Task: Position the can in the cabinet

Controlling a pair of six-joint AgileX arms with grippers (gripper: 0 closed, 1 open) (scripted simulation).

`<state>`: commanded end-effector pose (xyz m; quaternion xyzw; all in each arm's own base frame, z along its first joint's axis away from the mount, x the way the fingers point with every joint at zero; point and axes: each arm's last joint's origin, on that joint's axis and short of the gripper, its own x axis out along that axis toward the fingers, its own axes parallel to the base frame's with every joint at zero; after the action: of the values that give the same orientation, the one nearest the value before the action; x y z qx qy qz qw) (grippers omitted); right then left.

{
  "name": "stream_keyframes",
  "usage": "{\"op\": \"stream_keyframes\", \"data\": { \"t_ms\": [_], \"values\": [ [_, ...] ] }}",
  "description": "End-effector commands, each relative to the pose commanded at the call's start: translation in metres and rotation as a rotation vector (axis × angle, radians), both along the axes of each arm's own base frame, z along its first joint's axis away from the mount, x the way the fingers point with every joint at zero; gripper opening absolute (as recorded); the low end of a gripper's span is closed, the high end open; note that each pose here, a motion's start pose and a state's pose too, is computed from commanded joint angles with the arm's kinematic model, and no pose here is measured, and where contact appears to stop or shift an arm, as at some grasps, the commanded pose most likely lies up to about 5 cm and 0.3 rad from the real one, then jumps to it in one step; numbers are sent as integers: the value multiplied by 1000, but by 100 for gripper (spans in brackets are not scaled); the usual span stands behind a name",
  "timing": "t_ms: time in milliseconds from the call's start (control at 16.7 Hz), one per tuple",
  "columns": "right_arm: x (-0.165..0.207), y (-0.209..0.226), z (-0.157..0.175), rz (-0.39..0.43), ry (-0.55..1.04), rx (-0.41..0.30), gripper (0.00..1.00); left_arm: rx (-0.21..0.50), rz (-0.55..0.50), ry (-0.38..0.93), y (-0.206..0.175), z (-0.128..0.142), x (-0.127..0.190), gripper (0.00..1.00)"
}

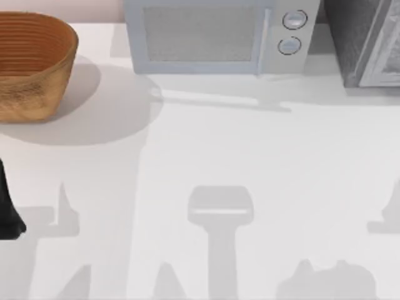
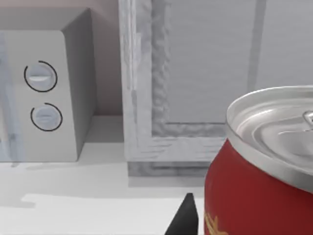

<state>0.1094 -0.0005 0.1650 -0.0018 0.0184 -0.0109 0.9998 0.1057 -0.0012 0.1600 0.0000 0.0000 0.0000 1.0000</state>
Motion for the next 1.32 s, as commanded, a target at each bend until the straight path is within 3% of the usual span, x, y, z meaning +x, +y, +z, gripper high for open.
{"op": "stream_keyframes", "data": {
  "t_ms": [540,720,960,1320],
  "values": [
    [-4,0,-4,23,-37,5,0,0,0,0,0,0,0,100],
    [-4,1,12,28,-41,9,0,0,0,0,0,0,0,100],
    [-1,3,69,31,-39,11,0,0,0,0,0,0,0,100],
    [32,11,188,23,-18,4,0,0,0,0,0,0,0,100]
  ]
}}
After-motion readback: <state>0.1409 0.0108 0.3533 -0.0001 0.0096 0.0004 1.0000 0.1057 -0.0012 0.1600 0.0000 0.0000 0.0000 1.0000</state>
